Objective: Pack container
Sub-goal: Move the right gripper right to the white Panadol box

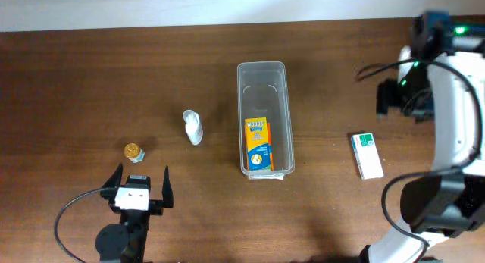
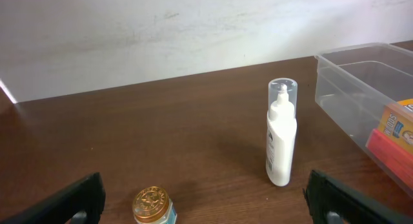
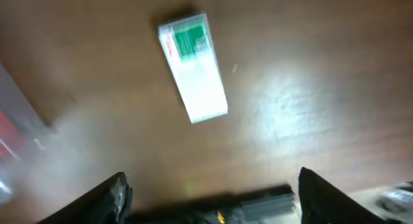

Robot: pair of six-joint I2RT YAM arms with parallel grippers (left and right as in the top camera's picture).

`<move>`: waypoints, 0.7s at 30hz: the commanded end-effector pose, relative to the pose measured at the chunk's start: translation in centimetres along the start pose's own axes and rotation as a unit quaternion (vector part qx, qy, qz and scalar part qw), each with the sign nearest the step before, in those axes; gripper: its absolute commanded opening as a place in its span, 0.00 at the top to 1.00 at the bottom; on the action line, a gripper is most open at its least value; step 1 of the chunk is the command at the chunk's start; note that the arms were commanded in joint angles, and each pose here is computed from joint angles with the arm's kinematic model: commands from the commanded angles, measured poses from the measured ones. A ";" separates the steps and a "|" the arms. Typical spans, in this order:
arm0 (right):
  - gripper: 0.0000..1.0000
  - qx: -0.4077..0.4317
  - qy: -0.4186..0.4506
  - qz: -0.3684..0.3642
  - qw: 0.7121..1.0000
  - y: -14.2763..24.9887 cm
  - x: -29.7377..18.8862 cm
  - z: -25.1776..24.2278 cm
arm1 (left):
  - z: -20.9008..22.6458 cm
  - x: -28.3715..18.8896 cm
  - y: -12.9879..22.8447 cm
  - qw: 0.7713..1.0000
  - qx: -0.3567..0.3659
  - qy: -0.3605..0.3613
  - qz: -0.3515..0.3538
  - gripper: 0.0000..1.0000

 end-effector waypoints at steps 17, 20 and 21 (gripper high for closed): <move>0.09 -0.155 -0.007 0.051 0.987 0.3 13.7 1.2 | 0.0 0.1 0.3 1.000 0.007 0.000 0.003 0.01; 0.06 -0.155 -0.005 0.041 0.987 0.3 15.2 1.4 | 0.0 0.1 0.3 1.000 0.007 0.000 0.003 0.01; 0.05 -0.155 -0.004 0.039 0.987 0.3 15.7 1.4 | 0.0 0.1 0.3 1.000 0.007 0.000 0.003 0.01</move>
Point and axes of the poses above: each gripper's point midway between its finger pads, its own x axis out along the fingers, its own z axis along the line the jaws close on, y = z × x, the point moved 9 cm from there along -x, back along the fingers, and after that the axes turned 6 degrees about -x, right-handed, at the moved point
